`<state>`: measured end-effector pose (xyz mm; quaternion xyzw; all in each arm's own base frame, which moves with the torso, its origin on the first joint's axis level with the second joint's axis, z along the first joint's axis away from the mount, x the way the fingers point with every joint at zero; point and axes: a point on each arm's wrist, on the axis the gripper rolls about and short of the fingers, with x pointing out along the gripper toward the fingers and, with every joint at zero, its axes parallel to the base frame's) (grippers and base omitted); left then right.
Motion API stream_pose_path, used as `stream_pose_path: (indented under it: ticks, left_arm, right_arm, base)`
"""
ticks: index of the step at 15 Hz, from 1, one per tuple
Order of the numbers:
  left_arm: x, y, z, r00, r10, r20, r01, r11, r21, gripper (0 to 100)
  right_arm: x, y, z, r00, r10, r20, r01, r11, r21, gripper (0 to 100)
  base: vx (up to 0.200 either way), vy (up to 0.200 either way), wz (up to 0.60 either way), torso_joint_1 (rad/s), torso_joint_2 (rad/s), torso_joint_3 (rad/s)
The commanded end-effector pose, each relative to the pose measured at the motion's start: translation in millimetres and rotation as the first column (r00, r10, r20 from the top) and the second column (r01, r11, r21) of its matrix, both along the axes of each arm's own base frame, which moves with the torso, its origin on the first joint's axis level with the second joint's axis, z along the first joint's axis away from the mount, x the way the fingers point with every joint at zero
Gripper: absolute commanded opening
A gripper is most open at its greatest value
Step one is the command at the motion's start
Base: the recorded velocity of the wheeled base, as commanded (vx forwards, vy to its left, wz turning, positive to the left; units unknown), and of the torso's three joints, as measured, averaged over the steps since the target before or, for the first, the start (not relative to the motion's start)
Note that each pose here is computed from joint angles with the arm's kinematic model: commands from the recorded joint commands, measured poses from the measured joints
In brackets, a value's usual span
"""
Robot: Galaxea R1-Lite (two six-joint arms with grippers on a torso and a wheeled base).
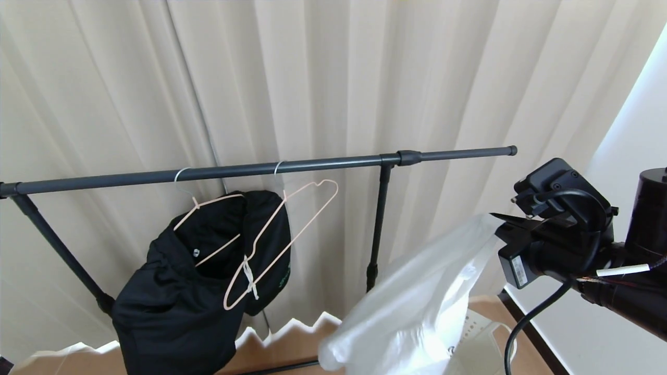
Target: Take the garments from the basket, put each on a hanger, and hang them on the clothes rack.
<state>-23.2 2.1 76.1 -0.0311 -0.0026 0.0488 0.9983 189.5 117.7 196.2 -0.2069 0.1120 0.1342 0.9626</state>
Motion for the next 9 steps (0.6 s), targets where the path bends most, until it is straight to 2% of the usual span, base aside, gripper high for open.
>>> stream_pose_path:
  ticks: [1, 4, 7, 8, 9]
  left_arm:
    - [0.1, 0.0, -0.1, 1.000, 0.001, -0.002, -0.001, 1.000, -0.001, 100]
    - [0.1, 0.0, -0.1, 1.000, 0.001, -0.002, -0.001, 1.000, -0.002, 100]
    - [0.1, 0.0, -0.1, 1.000, 0.001, -0.002, -0.001, 1.000, -0.001, 100]
    - [0.1, 0.0, -0.1, 1.000, 0.001, -0.002, -0.001, 1.000, -0.001, 100]
    - [0.0, 0.0, 0.3, 1.000, -0.001, -0.001, 0.001, 1.000, -0.001, 100]
  right_arm:
    - [-0.5, -0.1, 0.2, 1.000, 0.001, 0.002, -0.001, 1.000, 0.001, 0]
    - [0.3, 0.0, 0.9, 1.000, 0.000, 0.003, 0.000, 1.000, 0.002, 0]
    - [0.8, 0.0, 2.2, 1.000, -0.002, 0.007, 0.002, 1.000, 0.004, 0]
    - [0.7, -0.1, 1.8, 1.000, -0.001, 0.006, 0.001, 1.000, 0.002, 0]
    - [0.9, -0.3, 1.9, 1.000, -0.001, 0.008, 0.001, 1.000, -0.003, 0]
  base:
    - [-0.200, 0.000, 0.00, -0.017, 0.00, 0.007]
    - [-0.200, 0.000, 0.00, -0.006, 0.00, -0.002]
    - [0.000, 0.200, 0.00, -0.004, 0.00, 0.005]
    - [0.000, 0.000, 0.00, 0.000, 0.00, 0.000]
    - [-0.200, 0.000, 0.00, 0.002, 0.00, 0.007]
